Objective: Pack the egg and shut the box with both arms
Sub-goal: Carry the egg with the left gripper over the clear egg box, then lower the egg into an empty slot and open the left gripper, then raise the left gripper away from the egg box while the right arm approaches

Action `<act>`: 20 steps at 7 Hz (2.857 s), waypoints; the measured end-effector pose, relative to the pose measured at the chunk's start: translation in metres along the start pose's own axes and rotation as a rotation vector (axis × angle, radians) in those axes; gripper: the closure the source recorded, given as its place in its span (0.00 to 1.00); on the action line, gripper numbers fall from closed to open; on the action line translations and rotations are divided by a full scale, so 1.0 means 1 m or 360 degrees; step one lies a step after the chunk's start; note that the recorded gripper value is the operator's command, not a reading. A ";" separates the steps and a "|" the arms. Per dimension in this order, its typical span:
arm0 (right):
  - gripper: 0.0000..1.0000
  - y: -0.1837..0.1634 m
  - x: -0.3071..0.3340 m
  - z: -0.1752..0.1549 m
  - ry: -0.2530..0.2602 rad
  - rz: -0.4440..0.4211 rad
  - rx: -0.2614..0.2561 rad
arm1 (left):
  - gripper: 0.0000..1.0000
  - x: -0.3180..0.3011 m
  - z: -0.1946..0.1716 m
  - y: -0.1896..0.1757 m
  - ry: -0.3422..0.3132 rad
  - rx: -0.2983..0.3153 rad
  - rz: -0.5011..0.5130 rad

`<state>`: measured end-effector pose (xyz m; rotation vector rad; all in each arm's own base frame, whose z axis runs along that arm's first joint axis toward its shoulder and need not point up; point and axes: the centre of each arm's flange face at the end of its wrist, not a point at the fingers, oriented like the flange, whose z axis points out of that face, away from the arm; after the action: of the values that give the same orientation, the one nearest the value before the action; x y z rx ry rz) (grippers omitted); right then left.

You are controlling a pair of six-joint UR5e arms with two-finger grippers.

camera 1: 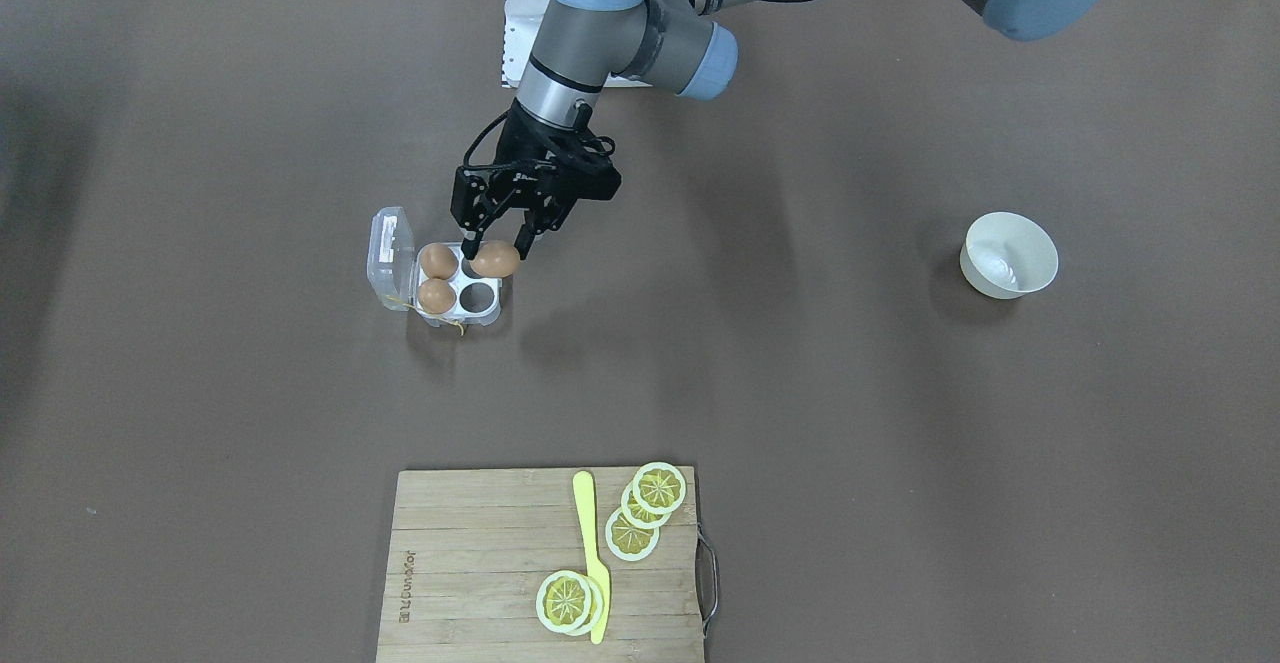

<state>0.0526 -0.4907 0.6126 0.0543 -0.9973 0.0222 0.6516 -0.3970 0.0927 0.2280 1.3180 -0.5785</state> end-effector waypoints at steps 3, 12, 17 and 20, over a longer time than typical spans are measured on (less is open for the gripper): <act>0.00 0.001 -0.002 -0.001 -0.0020 0.0003 -0.0002 | 0.62 0.001 0.025 0.030 -0.0062 0.0006 0.0054; 0.00 -0.001 -0.022 -0.013 -0.0065 0.0015 0.0030 | 0.01 -0.030 -0.024 0.021 0.0025 -0.0041 0.0088; 0.05 -0.004 -0.092 -0.005 -0.0090 0.0138 0.0022 | 0.01 -0.028 -0.097 -0.106 -0.0159 -0.0120 0.0148; 0.87 0.003 -0.161 0.055 -0.0084 0.0083 0.0037 | 0.01 -0.039 -0.183 -0.221 -0.0264 -0.0211 0.0141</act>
<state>-0.0814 -0.4902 0.5071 0.0500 -1.0511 0.0805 0.3774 -0.4852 0.1195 0.1259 1.1741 -0.4243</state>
